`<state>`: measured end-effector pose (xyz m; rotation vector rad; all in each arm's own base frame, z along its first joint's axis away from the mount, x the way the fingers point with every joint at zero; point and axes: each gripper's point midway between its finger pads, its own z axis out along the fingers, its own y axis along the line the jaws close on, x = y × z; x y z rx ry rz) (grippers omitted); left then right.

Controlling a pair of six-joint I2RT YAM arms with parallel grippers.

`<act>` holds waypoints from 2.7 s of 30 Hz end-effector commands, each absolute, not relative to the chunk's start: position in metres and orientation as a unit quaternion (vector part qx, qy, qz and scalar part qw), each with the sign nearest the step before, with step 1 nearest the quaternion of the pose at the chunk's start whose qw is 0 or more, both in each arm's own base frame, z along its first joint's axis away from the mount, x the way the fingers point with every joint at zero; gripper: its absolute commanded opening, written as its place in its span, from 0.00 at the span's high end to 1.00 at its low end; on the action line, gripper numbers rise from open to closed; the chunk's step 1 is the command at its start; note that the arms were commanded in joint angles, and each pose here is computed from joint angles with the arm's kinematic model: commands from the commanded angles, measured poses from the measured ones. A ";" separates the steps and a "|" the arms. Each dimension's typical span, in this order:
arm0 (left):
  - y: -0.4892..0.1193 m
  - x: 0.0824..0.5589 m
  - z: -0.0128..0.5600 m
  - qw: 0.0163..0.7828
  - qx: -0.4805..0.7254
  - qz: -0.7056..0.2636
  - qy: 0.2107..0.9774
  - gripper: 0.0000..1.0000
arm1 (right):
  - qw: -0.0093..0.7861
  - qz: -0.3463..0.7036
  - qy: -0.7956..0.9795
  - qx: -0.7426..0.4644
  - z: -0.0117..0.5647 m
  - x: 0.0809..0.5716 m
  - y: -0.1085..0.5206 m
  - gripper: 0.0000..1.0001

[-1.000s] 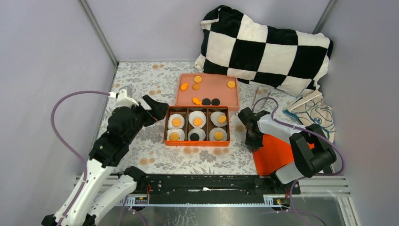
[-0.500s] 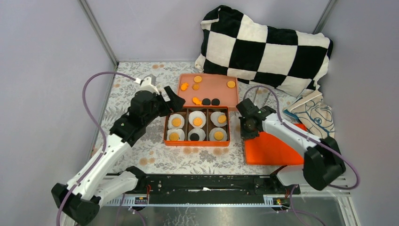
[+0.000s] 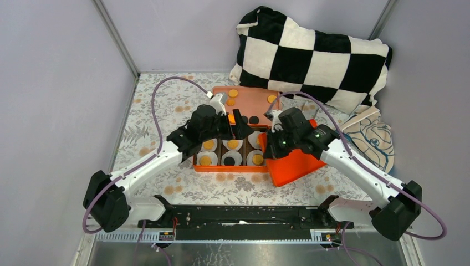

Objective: Pack the cookies

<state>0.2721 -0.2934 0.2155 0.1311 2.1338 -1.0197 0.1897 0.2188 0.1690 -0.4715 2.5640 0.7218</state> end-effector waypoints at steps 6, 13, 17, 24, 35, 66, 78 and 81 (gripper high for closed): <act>-0.327 0.295 0.248 0.416 0.104 -0.440 0.789 0.01 | 0.223 0.340 0.849 -0.338 0.207 0.159 0.295 1.00; -0.340 0.290 0.222 0.374 0.145 -0.445 0.801 0.01 | 0.240 0.318 0.843 -0.361 0.209 0.166 0.297 1.00; -0.338 0.280 0.207 0.349 0.159 -0.439 0.813 0.01 | 0.247 0.301 0.844 -0.368 0.211 0.171 0.294 1.00; -0.327 0.265 0.190 0.319 0.166 -0.421 0.833 0.02 | 0.253 0.299 0.836 -0.384 0.218 0.168 0.293 1.00; -0.351 0.273 0.217 0.265 0.188 -0.453 0.830 0.15 | 0.292 0.317 0.802 -0.412 0.259 0.155 0.292 1.00; -0.351 0.332 0.230 0.265 0.118 -0.370 0.883 0.93 | 0.408 0.060 0.833 -0.370 0.262 0.182 0.263 0.46; -0.337 0.370 0.255 0.255 0.063 -0.380 0.887 0.93 | 0.495 -0.170 0.807 -0.273 0.211 0.217 0.265 0.40; -0.335 0.368 0.256 0.254 0.063 -0.379 0.887 0.94 | 0.503 -0.231 0.794 -0.252 0.208 0.223 0.255 0.42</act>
